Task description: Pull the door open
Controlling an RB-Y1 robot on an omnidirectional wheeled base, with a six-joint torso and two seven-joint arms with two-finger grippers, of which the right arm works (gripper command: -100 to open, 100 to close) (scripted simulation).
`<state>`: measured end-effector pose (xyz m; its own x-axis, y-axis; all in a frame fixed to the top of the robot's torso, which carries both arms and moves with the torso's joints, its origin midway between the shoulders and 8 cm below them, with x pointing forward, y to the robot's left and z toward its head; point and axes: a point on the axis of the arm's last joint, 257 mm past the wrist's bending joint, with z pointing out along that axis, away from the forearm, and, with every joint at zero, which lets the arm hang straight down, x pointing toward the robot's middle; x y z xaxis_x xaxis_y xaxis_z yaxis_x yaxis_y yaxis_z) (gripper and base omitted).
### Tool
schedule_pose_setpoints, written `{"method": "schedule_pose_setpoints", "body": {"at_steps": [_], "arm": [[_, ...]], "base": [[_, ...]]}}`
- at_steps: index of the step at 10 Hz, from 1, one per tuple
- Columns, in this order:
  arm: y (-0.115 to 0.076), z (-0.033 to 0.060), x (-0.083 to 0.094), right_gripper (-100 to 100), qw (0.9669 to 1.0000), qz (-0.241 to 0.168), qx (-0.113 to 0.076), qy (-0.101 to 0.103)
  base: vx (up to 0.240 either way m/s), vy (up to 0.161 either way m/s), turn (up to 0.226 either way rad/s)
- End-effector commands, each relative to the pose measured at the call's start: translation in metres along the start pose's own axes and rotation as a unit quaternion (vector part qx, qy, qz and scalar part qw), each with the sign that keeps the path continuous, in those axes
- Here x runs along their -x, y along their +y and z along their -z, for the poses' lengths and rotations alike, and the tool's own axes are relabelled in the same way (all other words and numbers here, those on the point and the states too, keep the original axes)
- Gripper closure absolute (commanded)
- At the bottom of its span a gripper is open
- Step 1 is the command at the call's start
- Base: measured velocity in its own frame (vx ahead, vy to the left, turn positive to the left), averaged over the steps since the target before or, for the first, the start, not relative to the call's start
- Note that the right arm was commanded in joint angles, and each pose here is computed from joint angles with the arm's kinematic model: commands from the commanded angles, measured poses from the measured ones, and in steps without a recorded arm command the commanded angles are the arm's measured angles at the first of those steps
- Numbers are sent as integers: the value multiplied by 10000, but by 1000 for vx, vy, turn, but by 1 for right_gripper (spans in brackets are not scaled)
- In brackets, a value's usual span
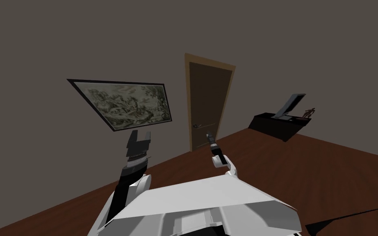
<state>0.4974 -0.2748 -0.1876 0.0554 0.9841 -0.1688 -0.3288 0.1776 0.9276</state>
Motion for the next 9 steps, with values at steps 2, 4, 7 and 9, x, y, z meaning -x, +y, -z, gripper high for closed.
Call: {"method": "schedule_pose_setpoints", "body": {"at_steps": [2,4,7,9], "arm": [[-177,-24,-22,-100,9999,-61,-105,48],[-315,30,-28,-100,9996,-61,-259,54],[-484,-32,-30,-100,9992,-129,-356,102],[-622,-34,-27,-100,9987,-158,-473,122]], "base": [[42,-38,92],[30,-23,28],[30,-37,106],[44,-37,78]]}}
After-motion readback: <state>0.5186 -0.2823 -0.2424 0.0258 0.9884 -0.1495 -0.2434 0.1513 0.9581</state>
